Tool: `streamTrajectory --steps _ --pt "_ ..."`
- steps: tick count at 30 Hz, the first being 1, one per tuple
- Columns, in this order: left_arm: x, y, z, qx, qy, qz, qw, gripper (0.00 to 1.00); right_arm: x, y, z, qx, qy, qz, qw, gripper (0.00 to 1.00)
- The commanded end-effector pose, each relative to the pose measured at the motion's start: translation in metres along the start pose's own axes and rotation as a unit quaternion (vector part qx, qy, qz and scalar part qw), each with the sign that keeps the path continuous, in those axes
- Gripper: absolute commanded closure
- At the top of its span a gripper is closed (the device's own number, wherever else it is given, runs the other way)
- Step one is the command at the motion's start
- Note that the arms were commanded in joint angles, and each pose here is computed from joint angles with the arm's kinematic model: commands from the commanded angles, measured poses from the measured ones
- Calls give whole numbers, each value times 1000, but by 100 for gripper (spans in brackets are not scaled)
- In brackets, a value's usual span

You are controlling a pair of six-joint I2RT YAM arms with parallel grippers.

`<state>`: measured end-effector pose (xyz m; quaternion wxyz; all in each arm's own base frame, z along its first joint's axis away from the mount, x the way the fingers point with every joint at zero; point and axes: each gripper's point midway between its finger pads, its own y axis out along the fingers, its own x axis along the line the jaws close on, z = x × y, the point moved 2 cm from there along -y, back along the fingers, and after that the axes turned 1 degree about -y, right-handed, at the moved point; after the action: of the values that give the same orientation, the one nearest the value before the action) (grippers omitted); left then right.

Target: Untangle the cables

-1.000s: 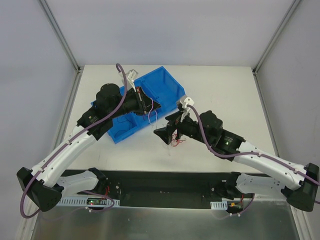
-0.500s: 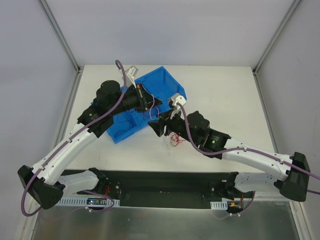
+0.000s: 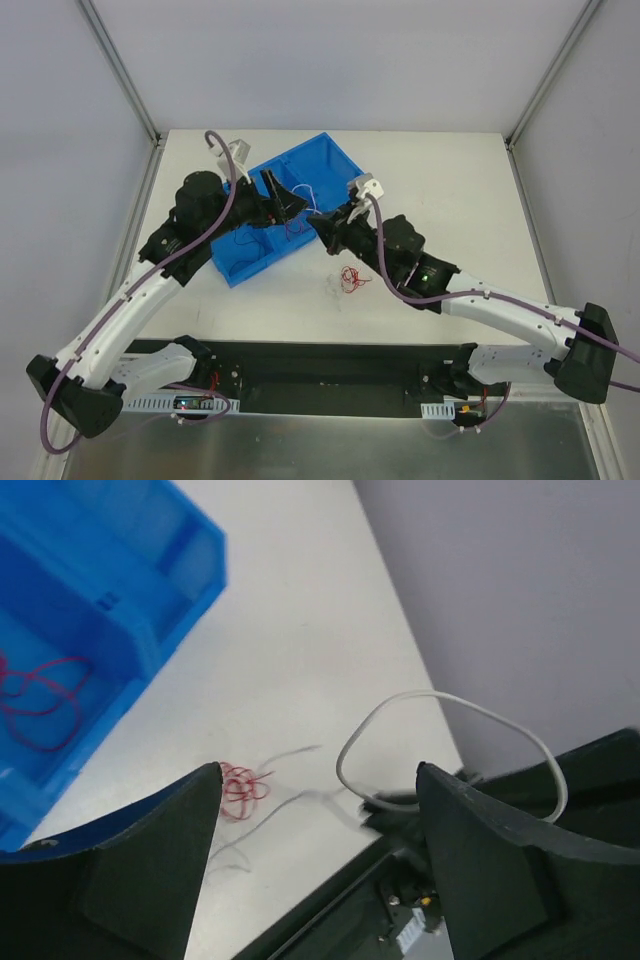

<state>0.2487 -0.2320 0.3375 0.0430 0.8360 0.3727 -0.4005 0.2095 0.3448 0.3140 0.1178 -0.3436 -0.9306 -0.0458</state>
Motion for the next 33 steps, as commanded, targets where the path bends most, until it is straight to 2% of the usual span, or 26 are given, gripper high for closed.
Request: streamTrajectory --steps 1,4,9,15,21,25,27,29,33 --pt "41 -43 -6 -68 57 -103 991 19 -21 -2 -49 -73 14 14 997 100" --pt "59 -71 -7 -110 77 -151 979 12 -47 11 -62 -66 30 40 997 100" --pt "73 -97 2 -143 98 -169 970 10 -101 42 -68 -84 42 131 987 100" --pt "74 -83 32 -71 93 -134 984 7 -154 99 -70 -68 -34 180 981 100" --pt "86 -64 59 -2 75 -128 989 4 -189 138 -19 12 -74 189 979 100" --pt "92 -57 62 12 72 -141 987 4 -196 160 30 91 -72 161 980 99" --pt "96 -53 65 19 63 -149 987 4 -200 161 45 115 -51 173 977 98" --pt "100 -47 67 26 47 -157 986 4 -204 158 56 125 -23 189 974 98" --pt "98 -36 78 59 23 -143 988 5 -192 159 61 136 -7 161 978 96"
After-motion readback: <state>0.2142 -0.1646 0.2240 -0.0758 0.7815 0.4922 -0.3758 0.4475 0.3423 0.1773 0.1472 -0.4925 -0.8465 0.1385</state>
